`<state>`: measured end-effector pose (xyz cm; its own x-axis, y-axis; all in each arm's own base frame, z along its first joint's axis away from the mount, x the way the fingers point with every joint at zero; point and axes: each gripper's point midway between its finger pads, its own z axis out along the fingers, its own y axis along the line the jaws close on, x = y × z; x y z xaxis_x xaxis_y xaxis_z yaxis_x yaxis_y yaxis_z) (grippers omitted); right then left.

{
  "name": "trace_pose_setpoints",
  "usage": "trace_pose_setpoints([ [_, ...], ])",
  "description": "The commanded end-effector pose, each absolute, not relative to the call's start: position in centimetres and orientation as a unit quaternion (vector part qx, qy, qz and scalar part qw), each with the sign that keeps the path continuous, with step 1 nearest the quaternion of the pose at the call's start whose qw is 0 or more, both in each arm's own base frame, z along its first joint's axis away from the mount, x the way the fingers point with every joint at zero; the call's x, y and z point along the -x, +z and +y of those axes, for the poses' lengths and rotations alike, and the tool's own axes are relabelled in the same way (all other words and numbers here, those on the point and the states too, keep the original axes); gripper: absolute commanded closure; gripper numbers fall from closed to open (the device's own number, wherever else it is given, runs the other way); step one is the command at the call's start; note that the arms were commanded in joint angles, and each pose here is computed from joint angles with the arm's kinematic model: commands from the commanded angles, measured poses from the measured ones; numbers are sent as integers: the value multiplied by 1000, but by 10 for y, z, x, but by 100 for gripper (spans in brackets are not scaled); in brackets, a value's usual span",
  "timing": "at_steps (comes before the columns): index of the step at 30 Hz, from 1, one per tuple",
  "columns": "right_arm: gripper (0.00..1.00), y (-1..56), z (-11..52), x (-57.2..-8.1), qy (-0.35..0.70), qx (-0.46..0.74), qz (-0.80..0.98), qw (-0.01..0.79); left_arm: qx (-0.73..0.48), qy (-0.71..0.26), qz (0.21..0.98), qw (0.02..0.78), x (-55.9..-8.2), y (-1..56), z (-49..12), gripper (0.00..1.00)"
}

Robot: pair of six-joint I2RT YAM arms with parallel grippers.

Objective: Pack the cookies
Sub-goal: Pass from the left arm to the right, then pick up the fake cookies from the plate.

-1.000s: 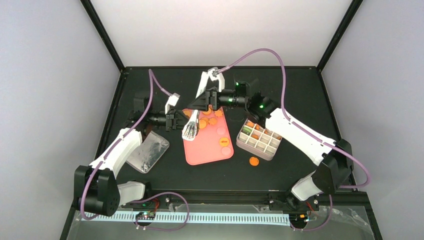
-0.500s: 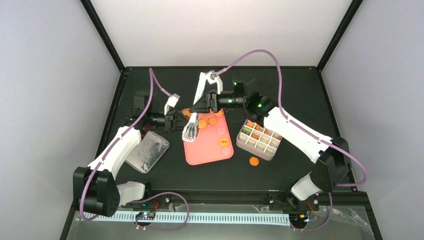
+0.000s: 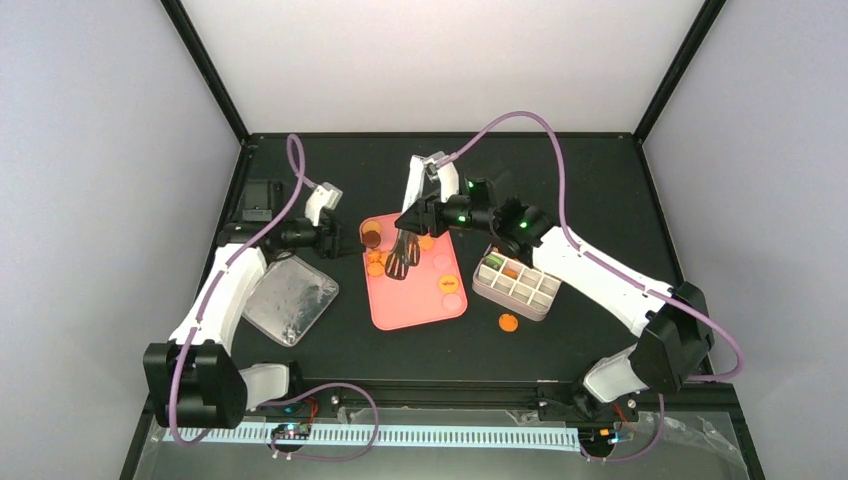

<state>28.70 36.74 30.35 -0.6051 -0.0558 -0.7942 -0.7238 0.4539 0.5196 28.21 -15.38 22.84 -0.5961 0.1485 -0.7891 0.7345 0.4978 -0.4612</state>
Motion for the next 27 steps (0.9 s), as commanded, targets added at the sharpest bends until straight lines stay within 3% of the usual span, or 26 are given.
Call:
trace_pose_setpoints([
  [1,48,300,363,-302,385,260,772,433,-230,-302,847,372,-308,214,-99,37],
  [12,49,265,383,-344,280,231,791,492,-157,-248,875,386,-298,207,-24,32],
  [27,48,219,340,-360,131,184,815,533,-147,-290,866,379,-282,197,-26,32],
])
